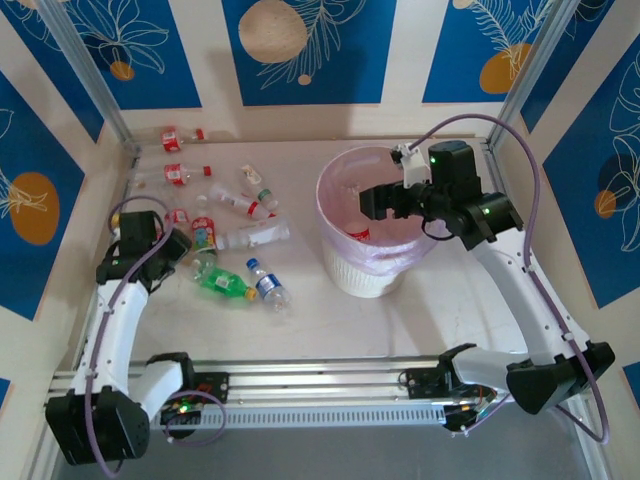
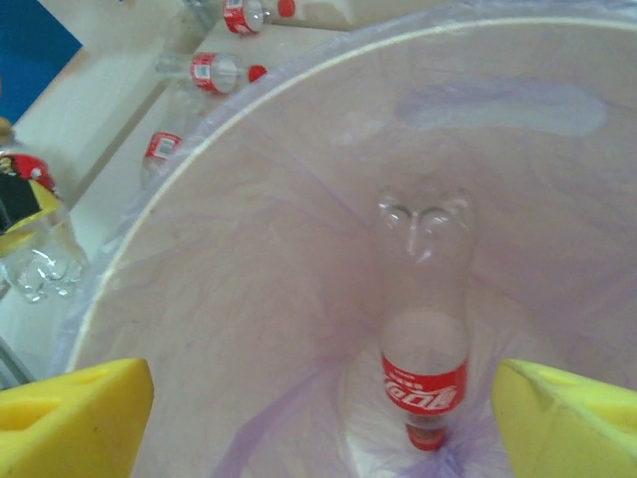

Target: Put the plastic bottles in the bin

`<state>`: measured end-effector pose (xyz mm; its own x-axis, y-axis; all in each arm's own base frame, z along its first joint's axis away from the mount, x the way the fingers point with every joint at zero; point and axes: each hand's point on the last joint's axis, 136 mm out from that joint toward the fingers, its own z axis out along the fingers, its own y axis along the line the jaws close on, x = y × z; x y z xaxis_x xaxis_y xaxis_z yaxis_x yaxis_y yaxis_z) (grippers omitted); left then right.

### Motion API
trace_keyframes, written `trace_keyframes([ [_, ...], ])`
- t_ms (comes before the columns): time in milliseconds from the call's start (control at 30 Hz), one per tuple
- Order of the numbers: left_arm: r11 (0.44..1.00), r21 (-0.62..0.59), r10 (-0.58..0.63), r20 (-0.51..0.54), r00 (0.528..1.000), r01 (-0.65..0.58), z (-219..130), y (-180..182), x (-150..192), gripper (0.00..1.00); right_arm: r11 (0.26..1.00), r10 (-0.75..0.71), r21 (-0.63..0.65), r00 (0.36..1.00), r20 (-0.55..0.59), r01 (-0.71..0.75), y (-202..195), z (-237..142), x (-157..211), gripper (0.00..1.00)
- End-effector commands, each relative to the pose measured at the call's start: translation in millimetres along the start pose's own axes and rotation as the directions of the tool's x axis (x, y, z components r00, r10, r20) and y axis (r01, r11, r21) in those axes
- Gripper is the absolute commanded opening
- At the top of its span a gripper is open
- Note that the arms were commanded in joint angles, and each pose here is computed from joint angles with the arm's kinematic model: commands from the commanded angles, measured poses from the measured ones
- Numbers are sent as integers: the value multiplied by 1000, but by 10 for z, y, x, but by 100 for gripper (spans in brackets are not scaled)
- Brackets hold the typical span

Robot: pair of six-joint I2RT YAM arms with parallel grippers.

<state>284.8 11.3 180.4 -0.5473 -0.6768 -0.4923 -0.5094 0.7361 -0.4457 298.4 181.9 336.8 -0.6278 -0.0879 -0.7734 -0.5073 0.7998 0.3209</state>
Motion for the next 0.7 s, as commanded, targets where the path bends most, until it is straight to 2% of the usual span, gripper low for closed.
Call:
trace_keyframes([
  [0, 951, 271, 148, 27, 989, -150, -189, -791, -68, 33, 1000, 0, 6, 999, 51, -1, 155, -95, -230, 88],
  [67, 915, 334, 227, 42, 973, -228, -274, -1101, -38, 21, 1000, 1, -17, 998, 61, 0, 267, -98, -299, 88],
  [167, 827, 436, 363, 67, 929, -354, -424, -1569, 78, 8, 998, 1, -65, 998, 63, 3, 463, -64, -378, 86],
  [233, 763, 496, 431, 89, 898, -415, -509, -1812, 162, 4, 996, -17, -85, 998, 62, 22, 608, -18, -443, 83],
  [267, 750, 503, 449, 91, 889, -430, -518, -1865, 189, 2, 996, -31, -79, 997, 67, 36, 662, -5, -480, 82],
  [400, 690, 566, 494, 88, 865, -451, -495, -2049, 319, 0, 990, -105, -87, 993, 49, 109, 953, 159, -580, 81],
  [500, 559, 666, 552, 146, 821, -494, -575, -2275, 494, 0, 979, -123, -158, 992, 40, 128, 1218, 307, -636, 80],
  [667, 419, 729, 571, 250, 782, -540, -666, -2386, 600, 0, 969, -146, -201, 989, 10, 145, 1473, 547, -710, 81],
])
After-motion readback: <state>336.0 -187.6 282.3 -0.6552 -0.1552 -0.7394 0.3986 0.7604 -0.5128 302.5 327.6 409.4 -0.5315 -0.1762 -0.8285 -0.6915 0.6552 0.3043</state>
